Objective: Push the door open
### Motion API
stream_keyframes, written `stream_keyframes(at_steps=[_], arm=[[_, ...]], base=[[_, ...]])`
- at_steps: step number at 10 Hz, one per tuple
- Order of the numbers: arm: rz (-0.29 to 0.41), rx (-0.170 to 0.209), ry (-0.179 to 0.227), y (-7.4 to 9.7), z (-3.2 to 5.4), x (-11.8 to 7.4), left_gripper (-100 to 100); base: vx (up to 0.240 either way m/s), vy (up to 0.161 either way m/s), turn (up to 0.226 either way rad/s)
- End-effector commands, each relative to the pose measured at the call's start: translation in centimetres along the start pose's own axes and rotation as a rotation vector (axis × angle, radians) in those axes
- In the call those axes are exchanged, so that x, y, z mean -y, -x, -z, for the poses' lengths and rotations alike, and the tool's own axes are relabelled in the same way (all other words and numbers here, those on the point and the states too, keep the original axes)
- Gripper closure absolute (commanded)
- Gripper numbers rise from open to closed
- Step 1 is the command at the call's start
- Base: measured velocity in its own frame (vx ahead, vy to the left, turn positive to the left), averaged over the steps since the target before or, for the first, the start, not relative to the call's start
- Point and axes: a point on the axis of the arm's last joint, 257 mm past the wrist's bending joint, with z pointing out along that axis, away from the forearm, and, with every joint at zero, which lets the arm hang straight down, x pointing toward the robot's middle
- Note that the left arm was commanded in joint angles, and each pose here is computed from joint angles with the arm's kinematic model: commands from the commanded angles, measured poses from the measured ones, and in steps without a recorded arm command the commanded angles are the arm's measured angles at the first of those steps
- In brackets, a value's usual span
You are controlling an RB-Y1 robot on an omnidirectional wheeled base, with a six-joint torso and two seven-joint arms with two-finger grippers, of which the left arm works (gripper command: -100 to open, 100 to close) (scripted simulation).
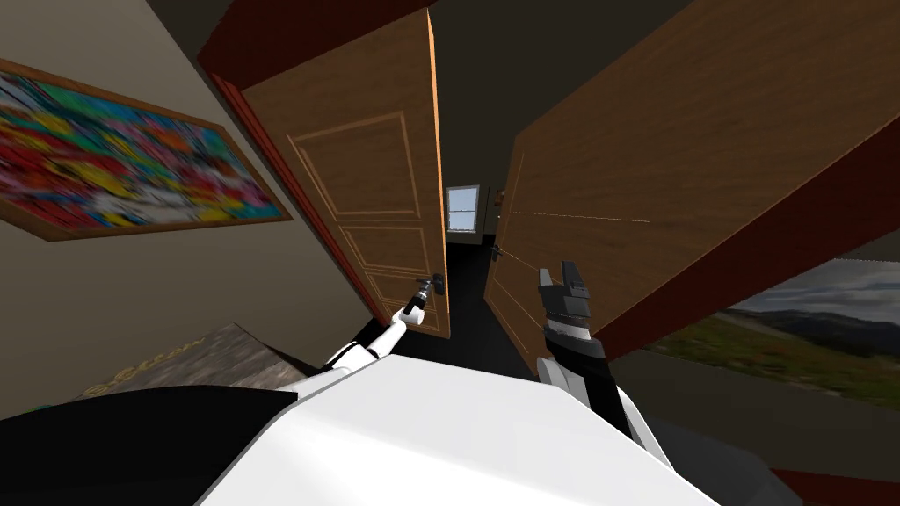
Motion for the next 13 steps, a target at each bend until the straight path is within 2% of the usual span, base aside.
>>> stream_keyframes(at_steps=[1, 6, 11, 13], arm=[[-0.004, 0.016, -0.023, 0.9, -0.76, 1.1, 100], [-0.009, 0.080, -0.027, 2.7, -1.20, 1.3, 100], [-0.010, 0.104, -0.027, 3.4, -1.31, 1.3, 100], [-0.011, 0.127, -0.026, 4.0, -1.40, 1.3, 100]], base=[[0.131, -0.050, 0.040], [0.158, -0.068, 0.073], [0.084, -0.042, 0.036], [0.092, -0.070, 0.075]])
